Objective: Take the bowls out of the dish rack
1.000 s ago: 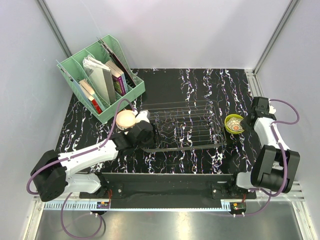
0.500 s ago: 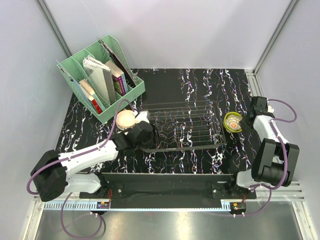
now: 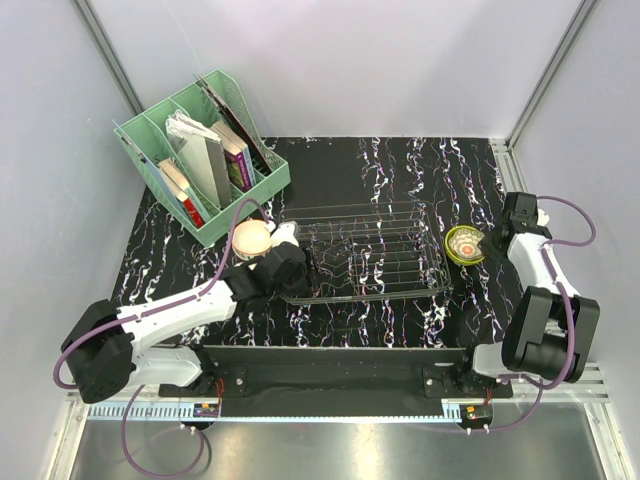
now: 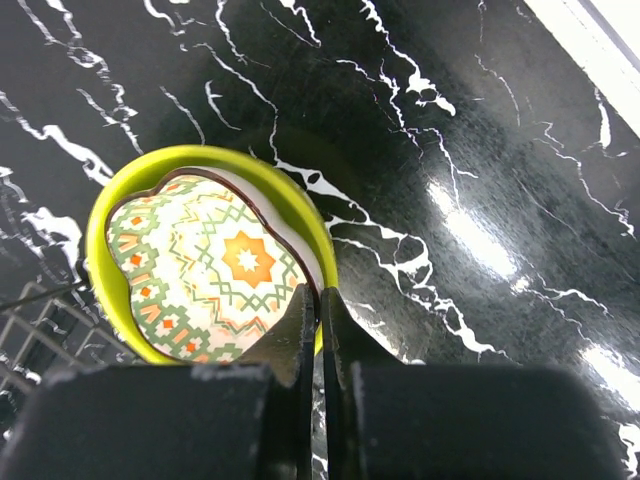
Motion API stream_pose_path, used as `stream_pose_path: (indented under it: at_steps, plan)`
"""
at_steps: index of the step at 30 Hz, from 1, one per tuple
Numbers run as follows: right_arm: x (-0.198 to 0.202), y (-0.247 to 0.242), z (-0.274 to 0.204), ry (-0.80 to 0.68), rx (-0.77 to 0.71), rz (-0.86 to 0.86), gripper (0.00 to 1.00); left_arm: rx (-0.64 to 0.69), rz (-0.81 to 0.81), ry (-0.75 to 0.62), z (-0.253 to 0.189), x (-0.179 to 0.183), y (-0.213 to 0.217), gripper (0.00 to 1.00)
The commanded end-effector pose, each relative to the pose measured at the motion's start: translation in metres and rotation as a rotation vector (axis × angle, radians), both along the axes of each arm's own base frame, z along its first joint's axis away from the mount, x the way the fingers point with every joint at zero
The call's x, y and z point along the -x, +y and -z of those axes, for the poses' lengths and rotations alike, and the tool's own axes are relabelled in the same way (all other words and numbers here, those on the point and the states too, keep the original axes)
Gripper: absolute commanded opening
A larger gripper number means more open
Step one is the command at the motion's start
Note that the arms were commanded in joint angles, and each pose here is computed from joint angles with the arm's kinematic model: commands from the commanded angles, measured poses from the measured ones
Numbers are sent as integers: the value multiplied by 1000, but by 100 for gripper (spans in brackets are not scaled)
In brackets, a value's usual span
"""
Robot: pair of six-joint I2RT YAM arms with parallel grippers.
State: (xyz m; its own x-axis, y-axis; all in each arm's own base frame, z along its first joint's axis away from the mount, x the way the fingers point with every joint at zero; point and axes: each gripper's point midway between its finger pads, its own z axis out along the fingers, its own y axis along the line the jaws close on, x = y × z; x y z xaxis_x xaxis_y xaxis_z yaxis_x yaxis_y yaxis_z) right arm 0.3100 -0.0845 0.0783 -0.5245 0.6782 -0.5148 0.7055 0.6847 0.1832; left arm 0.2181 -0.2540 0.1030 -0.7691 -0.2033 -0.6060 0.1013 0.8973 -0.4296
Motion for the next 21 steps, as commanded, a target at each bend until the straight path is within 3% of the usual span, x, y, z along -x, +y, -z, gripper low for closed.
stream_pose_path:
  at_steps: [1,8,21]
  plan:
    - [-14,0,-42,-121,21,-26,0,-20,-2,-5,4,-1,3,58]
    - [-17,4,-61,-171,3,-21,0,-22,-3,-3,5,0,3,58]
    - [-17,11,-34,-118,-54,-9,0,-26,3,-7,5,-1,2,58]
